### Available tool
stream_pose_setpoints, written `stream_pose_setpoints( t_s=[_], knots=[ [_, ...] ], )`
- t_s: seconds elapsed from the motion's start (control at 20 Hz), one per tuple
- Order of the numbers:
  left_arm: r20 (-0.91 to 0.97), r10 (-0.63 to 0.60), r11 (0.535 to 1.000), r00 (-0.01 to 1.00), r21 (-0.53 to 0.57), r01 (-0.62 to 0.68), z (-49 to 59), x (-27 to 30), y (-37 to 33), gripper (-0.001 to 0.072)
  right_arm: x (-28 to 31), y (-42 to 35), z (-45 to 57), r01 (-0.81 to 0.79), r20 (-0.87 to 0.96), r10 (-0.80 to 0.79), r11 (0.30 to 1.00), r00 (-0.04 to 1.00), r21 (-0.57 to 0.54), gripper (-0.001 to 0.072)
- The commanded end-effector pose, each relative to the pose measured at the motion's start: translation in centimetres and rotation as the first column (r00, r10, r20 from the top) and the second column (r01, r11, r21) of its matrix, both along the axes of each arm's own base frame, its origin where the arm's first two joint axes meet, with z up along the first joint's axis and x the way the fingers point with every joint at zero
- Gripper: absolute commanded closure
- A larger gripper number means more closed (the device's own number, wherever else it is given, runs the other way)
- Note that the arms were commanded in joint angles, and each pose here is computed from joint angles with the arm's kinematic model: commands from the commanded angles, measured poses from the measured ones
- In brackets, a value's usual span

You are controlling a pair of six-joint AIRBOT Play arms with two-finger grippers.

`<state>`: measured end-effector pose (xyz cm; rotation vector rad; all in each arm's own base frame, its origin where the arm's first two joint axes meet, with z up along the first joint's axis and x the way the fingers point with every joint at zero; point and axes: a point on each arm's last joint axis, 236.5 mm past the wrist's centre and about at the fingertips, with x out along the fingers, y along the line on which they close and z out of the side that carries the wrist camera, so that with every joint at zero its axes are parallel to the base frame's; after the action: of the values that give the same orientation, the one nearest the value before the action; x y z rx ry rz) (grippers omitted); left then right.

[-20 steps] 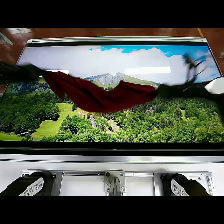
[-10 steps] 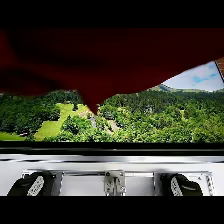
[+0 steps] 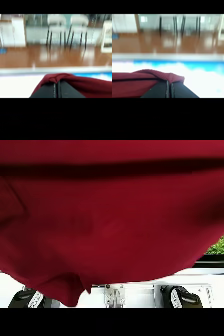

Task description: Fold the shirts.

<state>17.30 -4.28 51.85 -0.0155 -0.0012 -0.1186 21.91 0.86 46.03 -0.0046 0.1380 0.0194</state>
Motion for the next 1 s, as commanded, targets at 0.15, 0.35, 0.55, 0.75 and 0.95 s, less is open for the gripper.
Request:
stream_pose_setpoints(
  t_s=[0.15,0.35,0.55,0.75,0.95],
  knots=[
    [-0.451,-0.008,0.999,0.893,-0.036,-0.010,-14.7,6.9,2.1,0.0667,4.0,-3.3,-19.2,0.082,-0.680,-0.014,0.994,0.733,0.069,0.0643],
    [-0.651,-0.026,0.993,0.759,-0.102,-0.054,-29.2,15.3,4.3,0.0667,13.0,-5.7,-32.1,0.159,-0.765,0.002,0.978,0.645,0.137,0.0643],
    [-0.683,-0.077,0.973,0.726,-0.209,-0.094,-38.5,25.0,3.8,0.0667,24.2,-4.2,-38.5,0.210,-0.663,0.117,0.896,0.739,0.392,0.0643],
    [-0.618,-0.070,0.957,0.783,-0.264,-0.123,-42.4,33.0,2.5,0.0667,31.6,-2.6,-42.4,0.223,-0.547,0.067,0.867,0.835,0.447,0.0643],
    [-0.691,-0.103,0.956,0.716,-0.267,-0.120,-48.6,34.5,-0.2,0.0666,33.3,0.1,-47.0,0.216,-0.568,0.077,0.876,0.819,0.431,0.0642]
  ],
)
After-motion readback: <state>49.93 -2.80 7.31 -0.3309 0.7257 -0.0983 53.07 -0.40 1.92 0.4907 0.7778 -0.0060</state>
